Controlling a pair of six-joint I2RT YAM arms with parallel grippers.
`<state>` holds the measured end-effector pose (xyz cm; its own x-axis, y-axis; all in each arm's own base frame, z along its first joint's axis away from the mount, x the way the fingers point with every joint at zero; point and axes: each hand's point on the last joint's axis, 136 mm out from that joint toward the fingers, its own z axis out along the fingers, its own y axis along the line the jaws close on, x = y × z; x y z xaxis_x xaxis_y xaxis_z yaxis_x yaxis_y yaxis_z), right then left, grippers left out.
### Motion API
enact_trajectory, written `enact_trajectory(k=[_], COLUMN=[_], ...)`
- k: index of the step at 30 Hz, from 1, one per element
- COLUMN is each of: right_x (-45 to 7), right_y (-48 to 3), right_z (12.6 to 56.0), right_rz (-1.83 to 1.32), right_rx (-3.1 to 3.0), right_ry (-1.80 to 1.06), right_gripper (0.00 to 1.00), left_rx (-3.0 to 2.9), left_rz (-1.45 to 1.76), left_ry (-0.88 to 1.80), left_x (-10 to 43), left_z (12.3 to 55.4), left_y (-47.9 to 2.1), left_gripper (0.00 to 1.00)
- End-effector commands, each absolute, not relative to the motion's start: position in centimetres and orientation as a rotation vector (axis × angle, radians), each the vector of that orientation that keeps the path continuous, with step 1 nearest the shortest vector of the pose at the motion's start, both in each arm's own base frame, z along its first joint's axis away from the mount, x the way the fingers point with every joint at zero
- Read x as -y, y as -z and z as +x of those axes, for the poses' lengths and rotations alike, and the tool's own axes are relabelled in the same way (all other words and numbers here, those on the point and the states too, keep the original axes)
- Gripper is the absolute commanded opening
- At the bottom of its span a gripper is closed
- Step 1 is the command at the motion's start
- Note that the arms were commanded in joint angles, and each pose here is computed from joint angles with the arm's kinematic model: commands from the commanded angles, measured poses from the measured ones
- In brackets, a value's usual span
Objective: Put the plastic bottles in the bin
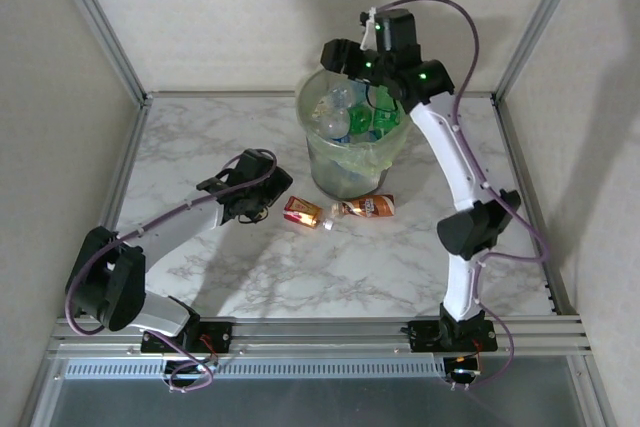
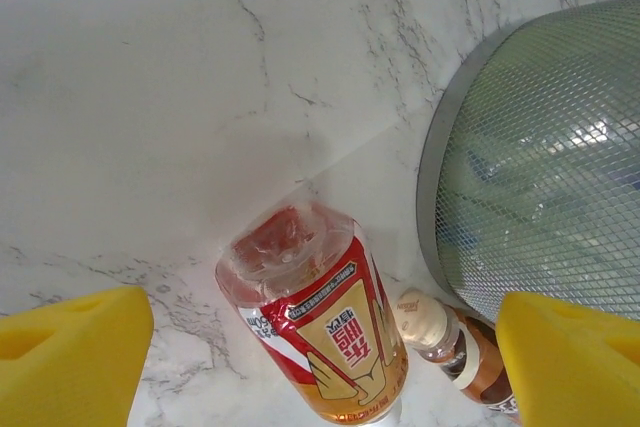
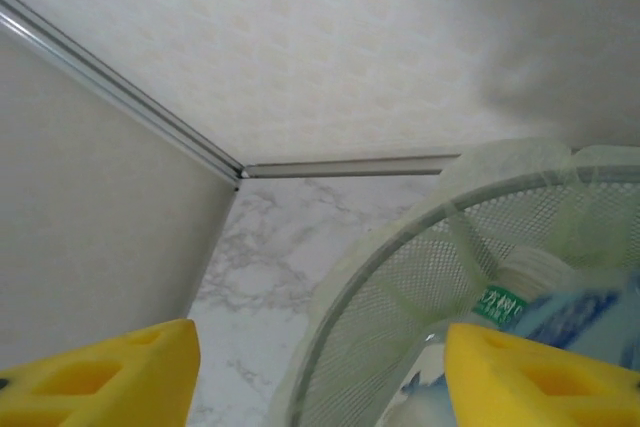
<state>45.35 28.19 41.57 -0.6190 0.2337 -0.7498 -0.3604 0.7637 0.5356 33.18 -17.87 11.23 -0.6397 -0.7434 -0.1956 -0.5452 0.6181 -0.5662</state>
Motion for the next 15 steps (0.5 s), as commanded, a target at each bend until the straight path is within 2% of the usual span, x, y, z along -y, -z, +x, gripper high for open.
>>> enact_trajectory(k=[1,8,15], right_x=[-26.8,-23.4,-20.3], right_y=[-47.2,-46.1,-43.7], right_z=[39.8,33.1,29.1], right_rz=[-0.154,-0.135,-0.077], right_rx=[-1.947,-1.94,-1.978], right_ry=[-0.876,-0.866,-0.842], right_gripper=[0.69,0.74,0.77], left_rx=[-2.412,-2.454,-2.508], left_rz=[-1.109,-1.154,-1.162], left_ry=[0.638,0.624,0.603], left_x=[18.3,19.9,22.1], left_z=[33.1,32.6,32.7], left_y=[-11.3,-9.5,-7.5], left_gripper=[0.89,0.9,0.9])
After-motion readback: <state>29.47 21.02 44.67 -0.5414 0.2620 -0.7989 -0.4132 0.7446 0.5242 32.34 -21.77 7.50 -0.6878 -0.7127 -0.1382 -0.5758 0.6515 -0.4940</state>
